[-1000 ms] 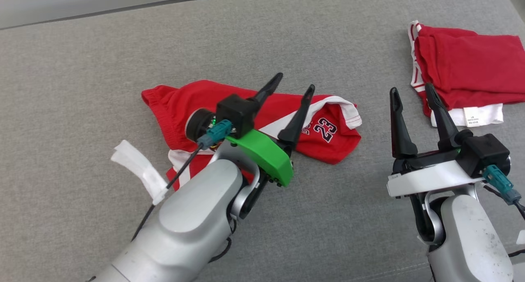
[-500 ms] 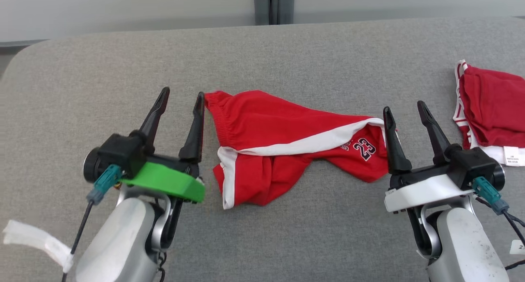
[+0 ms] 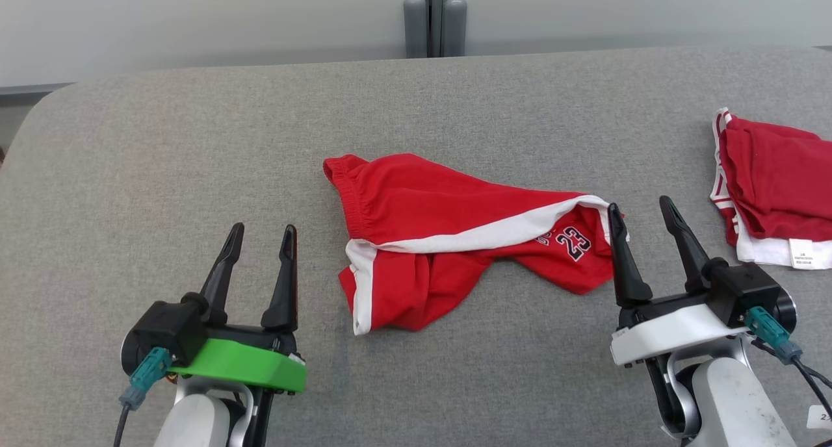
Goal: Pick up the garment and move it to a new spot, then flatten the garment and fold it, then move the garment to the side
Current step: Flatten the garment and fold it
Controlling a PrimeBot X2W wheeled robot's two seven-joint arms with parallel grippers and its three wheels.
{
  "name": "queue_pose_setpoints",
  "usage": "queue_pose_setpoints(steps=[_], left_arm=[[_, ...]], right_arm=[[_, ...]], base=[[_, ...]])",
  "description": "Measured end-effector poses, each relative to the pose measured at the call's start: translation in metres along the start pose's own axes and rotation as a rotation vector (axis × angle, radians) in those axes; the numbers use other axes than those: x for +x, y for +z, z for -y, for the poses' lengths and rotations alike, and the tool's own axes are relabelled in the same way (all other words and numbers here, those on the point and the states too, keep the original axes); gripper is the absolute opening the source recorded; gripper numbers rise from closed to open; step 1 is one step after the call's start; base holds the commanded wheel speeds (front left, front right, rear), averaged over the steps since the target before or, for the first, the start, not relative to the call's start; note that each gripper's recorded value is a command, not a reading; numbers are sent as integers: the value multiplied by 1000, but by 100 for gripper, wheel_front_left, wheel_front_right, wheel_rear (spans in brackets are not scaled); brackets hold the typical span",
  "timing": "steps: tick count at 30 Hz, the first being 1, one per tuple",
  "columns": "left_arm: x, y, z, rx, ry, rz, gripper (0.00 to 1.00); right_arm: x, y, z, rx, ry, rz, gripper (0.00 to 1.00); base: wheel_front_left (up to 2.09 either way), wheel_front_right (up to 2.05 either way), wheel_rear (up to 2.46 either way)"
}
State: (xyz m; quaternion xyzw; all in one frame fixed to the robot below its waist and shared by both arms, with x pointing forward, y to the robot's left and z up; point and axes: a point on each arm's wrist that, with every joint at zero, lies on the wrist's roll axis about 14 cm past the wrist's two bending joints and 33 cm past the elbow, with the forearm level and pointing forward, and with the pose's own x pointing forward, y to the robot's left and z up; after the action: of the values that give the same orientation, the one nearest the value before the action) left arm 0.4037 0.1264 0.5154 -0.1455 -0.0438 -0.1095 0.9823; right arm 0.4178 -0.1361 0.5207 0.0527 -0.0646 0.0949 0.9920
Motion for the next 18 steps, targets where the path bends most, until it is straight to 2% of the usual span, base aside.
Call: queue_pose_setpoints(steps=[12,16,18], left_arm=[[2,-17,2,-4,-2,-41,100],[5,-40,23,-7,-88,-119,100],[9,-49,23,13,-114,-153,100]], right_arm=[[0,-6,1,5,-4,-15,100],[3,-9,2,6,-4,-23,100],[5,-11,2,8,-4,-26,100]], base=[[0,0,0],[0,0,0],[0,0,0]])
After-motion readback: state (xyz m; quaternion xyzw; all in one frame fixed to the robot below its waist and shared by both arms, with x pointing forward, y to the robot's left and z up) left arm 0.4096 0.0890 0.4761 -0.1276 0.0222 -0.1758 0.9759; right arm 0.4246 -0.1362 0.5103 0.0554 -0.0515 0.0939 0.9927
